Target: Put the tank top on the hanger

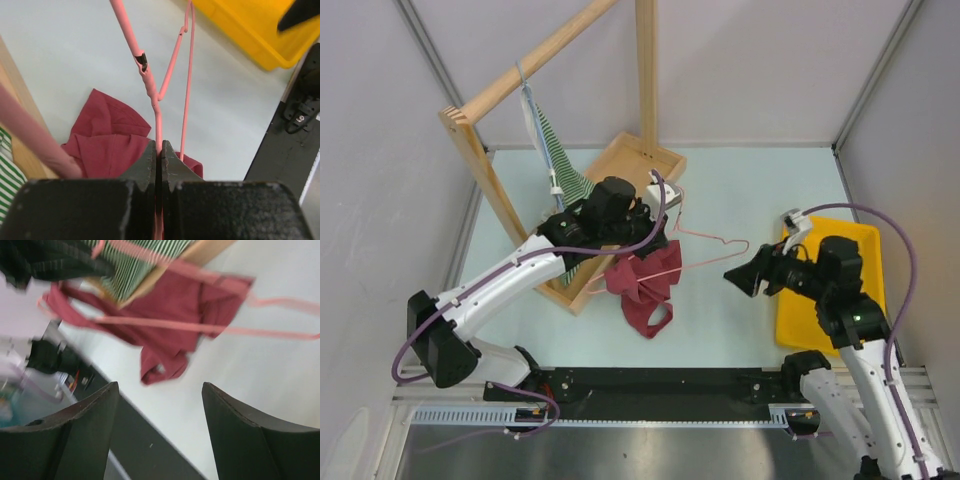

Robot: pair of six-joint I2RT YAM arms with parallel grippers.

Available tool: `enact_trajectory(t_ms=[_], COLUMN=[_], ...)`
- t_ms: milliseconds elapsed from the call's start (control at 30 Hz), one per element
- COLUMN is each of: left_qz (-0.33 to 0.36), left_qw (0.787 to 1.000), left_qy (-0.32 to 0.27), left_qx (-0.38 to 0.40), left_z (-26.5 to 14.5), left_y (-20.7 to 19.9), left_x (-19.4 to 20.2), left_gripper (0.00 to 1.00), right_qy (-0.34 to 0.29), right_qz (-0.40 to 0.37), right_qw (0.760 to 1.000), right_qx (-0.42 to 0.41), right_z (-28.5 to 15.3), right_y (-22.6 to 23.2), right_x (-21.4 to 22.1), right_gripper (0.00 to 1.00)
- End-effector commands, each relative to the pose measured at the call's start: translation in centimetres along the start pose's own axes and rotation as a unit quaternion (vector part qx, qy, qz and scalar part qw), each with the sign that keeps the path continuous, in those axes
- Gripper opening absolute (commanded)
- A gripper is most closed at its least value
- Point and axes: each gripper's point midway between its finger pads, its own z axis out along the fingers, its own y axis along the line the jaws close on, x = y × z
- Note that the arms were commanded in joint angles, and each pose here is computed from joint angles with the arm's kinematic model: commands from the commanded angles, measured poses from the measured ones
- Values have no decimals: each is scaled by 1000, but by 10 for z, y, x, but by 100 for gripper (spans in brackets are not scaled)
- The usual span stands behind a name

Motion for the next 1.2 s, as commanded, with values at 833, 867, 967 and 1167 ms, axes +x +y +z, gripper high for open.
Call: enact_trajectory(t_ms=[833, 867, 967, 1167], left_qz=[9, 9, 10, 14], left_qw=[998, 998, 998, 997], left_qy=[-30, -30, -32, -38], left_qx=[-56, -56, -57, -64], left_z=[-11, -11, -12, -17], left_y=[15, 15, 15, 17], left_x=[-2, -2, -3, -6], left_gripper=[0, 0, 0, 0], right_qy=[78, 79, 89, 106], right_qz=[58, 55, 53, 51], right_qw=[992, 992, 990, 988], right_qx=[75, 81, 91, 97], right_z=[152, 154, 157, 162], right_y=[19, 16, 13, 11], right_x=[161, 163, 172, 191], right_gripper=[55, 55, 54, 46])
